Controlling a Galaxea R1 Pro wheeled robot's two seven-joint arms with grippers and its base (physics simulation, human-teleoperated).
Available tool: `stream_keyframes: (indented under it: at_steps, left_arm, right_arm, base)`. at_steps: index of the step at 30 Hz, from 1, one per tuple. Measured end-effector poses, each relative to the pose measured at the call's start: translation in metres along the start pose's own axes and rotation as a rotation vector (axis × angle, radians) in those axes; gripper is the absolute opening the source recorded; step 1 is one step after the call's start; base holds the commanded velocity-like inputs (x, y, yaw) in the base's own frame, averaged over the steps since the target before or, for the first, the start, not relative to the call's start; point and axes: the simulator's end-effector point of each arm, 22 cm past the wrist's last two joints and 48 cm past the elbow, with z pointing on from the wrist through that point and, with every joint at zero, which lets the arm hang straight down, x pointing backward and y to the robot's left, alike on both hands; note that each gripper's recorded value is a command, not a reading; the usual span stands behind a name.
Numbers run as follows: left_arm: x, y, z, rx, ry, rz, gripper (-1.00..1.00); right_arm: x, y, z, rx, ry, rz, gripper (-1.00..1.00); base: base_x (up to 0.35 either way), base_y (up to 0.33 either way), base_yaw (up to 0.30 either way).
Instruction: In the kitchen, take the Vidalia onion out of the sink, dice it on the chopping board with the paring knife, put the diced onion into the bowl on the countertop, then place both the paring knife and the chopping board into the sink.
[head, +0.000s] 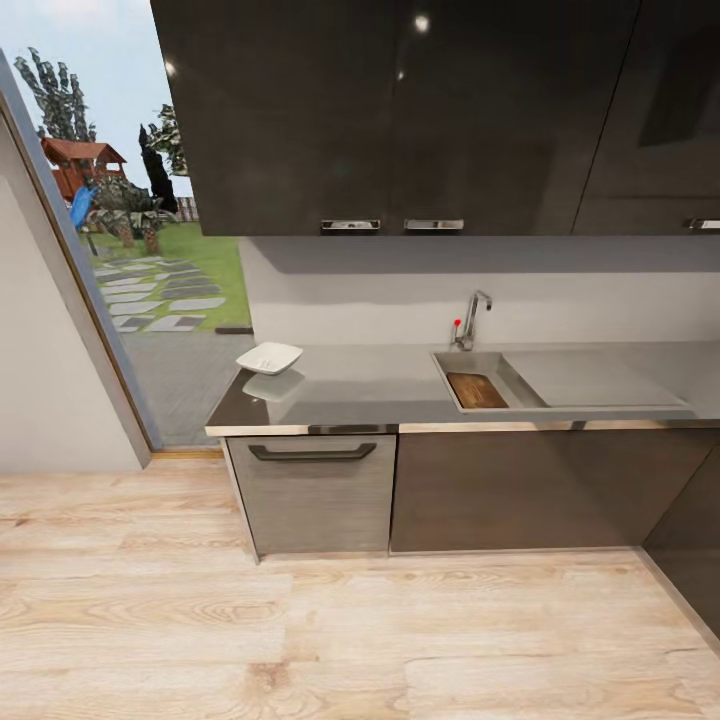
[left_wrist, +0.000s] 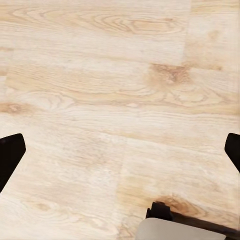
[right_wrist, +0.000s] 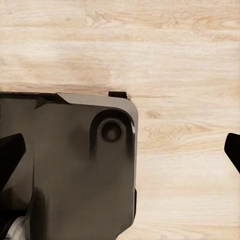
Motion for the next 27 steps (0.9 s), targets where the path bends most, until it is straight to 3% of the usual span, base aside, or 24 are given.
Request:
stream_keyframes:
  at_steps: [5,7,10,11,12,15,19,23,25,27]
  left_arm:
    - [0.004,-0.024,-0.005,0.032,0.012,-0.004,1.00]
    - [0.017,-0.033,-0.008,0.044,0.062,0.004,1.00]
    - [0.087,-0.032,-0.025,0.050,0.349,0.077,1.00]
    - [0.114,-0.023,-0.035,0.044,0.454,0.105,1.00]
    - [0.149,-0.005,-0.051,0.030,0.595,0.142,1.00]
    - [0.215,0.038,-0.089,-0.013,0.789,0.192,1.00]
    - [0.254,0.079,-0.113,-0.060,0.866,0.217,1.00]
    - [0.269,0.104,-0.122,-0.081,0.885,0.219,1.00]
    - [0.276,0.096,-0.122,-0.031,0.862,0.191,1.00]
    - [0.279,0.079,-0.120,0.059,0.810,0.144,1.00]
  right_arm:
    - [0.000,0.000,0.000,0.000,0.000,0.000,1.00]
    - [0.000,0.000,0.000,0.000,0.000,0.000,1.00]
    - [0.000,0.000,0.000,0.000,0.000,0.000,1.00]
    - [0.000,0.000,0.000,0.000,0.000,0.000,1.00]
    - [0.000,0.000,0.000,0.000,0.000,0.000,1.00]
    - [0.000,0.000,0.000,0.000,0.000,0.000,1.00]
    - [0.000,0.000,0.000,0.000,0.000,0.000,1.00]
    - [0.000,0.000,0.000,0.000,0.000,0.000,1.00]
    - [0.000,0.000,0.000,0.000,0.000,0.000,1.00]
    - [0.000,0.000,0.000,0.000,0.000,0.000,1.00]
  base:
    - [0.000,0.000,0.000]
    - [0.000,0.000,0.000]
    - [0.000,0.000,0.000]
    - [0.000,0.000,0.000]
    - [0.000,0.000,0.000]
    - [0.000,0.000,0.000]
    - [0.000,0.000,0.000]
    - [0.000,0.000,0.000]
    - [0.000,0.000,0.000]
    - [0.000,0.000,0.000]
